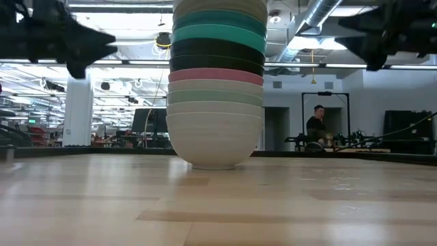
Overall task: Nest bowls inside each other
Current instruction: Return to Home Position
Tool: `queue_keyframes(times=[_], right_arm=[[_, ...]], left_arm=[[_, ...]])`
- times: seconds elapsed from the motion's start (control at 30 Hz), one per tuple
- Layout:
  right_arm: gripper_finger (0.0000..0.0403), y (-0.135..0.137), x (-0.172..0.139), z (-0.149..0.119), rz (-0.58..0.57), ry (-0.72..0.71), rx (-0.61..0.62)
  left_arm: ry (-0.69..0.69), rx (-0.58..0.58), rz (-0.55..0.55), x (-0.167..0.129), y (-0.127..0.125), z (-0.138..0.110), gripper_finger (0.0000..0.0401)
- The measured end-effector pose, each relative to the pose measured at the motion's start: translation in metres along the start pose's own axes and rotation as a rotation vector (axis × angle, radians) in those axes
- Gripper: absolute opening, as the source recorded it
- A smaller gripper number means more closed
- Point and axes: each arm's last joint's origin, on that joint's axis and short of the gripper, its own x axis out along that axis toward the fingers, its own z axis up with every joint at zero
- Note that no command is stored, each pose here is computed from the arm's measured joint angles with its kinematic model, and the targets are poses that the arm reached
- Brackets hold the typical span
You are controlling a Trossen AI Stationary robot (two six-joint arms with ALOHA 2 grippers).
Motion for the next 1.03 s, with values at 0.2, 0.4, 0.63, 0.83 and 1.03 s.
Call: queue_keyframes(times=[0.2,0.4,0.63,0.83,1.03], right_arm=[[0.0291,-0.002,0.001,-0.017,0.022,0.145,0.008],[0.0291,-0.003,-0.002,-0.031,0.02,0.276,-0.071],[0.0291,-0.005,-0.006,-0.042,0.023,0.382,-0.139],[0.0291,-0.006,-0.008,-0.046,0.024,0.426,-0.167],[0.0291,-0.006,-0.008,-0.047,0.024,0.431,-0.17]], left_arm=[[0.223,-0.053,-0.314,-0.003,-0.008,-0.018,0.014],[0.267,-0.056,-0.424,-0.004,-0.011,-0.02,0.014],[0.277,-0.053,-0.417,-0.004,-0.01,-0.021,0.014],[0.277,-0.05,-0.415,-0.004,-0.01,-0.021,0.014],[0.276,-0.037,-0.416,-0.004,-0.01,-0.021,0.014]])
